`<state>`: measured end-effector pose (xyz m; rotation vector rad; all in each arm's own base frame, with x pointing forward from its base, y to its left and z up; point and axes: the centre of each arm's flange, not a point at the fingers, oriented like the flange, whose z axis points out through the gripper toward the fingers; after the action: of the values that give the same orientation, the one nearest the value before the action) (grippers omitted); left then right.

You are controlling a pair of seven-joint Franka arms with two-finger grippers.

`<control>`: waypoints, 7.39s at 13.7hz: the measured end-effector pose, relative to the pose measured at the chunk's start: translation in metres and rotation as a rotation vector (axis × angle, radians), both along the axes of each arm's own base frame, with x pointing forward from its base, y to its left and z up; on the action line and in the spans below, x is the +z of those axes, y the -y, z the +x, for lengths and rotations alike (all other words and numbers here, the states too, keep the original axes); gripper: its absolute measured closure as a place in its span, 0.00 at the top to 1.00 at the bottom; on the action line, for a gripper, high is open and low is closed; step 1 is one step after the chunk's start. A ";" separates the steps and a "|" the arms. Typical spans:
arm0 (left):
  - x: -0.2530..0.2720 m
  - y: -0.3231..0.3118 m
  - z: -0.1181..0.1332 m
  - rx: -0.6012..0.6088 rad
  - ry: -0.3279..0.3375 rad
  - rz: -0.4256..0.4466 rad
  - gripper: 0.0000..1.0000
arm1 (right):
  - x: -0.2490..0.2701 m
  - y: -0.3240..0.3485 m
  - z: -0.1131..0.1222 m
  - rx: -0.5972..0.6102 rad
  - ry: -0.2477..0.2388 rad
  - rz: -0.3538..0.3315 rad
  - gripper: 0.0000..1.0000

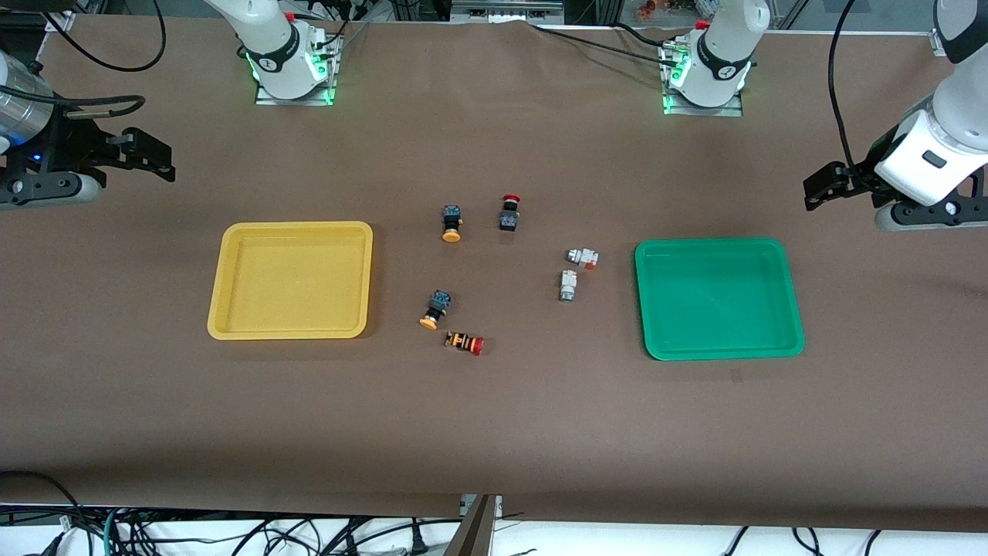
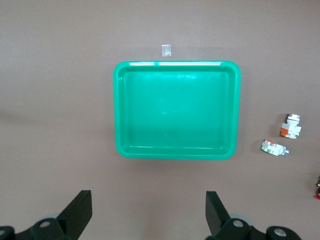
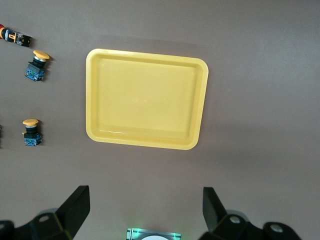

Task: Place green and yellow buttons in trays
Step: 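Reach both grippers down toward the green and yellow buttons, then grasp green and yellow buttons with the left and right grippers, then release the buttons into the matching green and yellow trays with both grippers, then grasp second green and yellow buttons with the left and right grippers, then place the second green and yellow buttons into their matching trays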

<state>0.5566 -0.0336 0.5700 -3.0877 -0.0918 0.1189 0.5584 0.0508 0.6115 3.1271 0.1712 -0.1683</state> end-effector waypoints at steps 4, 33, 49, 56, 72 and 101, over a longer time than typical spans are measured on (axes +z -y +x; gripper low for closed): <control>-0.002 0.002 0.001 -0.004 -0.002 -0.001 1.00 | 0.000 0.000 0.000 0.000 0.000 0.000 1.00; -0.386 0.322 0.014 -0.152 -0.120 -0.136 0.92 | -0.318 -0.321 -0.023 -0.080 -0.165 0.032 1.00; -0.300 0.111 0.082 -0.066 -0.226 0.058 0.34 | -0.430 -0.369 -0.113 -0.050 -0.111 0.003 0.44; -0.327 0.117 0.081 -0.058 -0.253 0.063 0.78 | -0.363 -0.211 0.013 0.003 -0.075 -0.026 0.44; -0.363 0.303 -0.031 0.989 -0.080 0.045 1.00 | -0.357 -0.092 0.073 -0.190 -0.121 -0.019 1.00; -0.306 0.035 0.047 0.161 -0.237 0.073 0.78 | -0.341 -0.213 0.072 -0.206 -0.062 -0.094 0.41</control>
<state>0.6040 -0.0688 0.2643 -2.9631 -0.3261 0.4740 0.6304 0.2642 0.2706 3.0413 -0.1553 -0.2664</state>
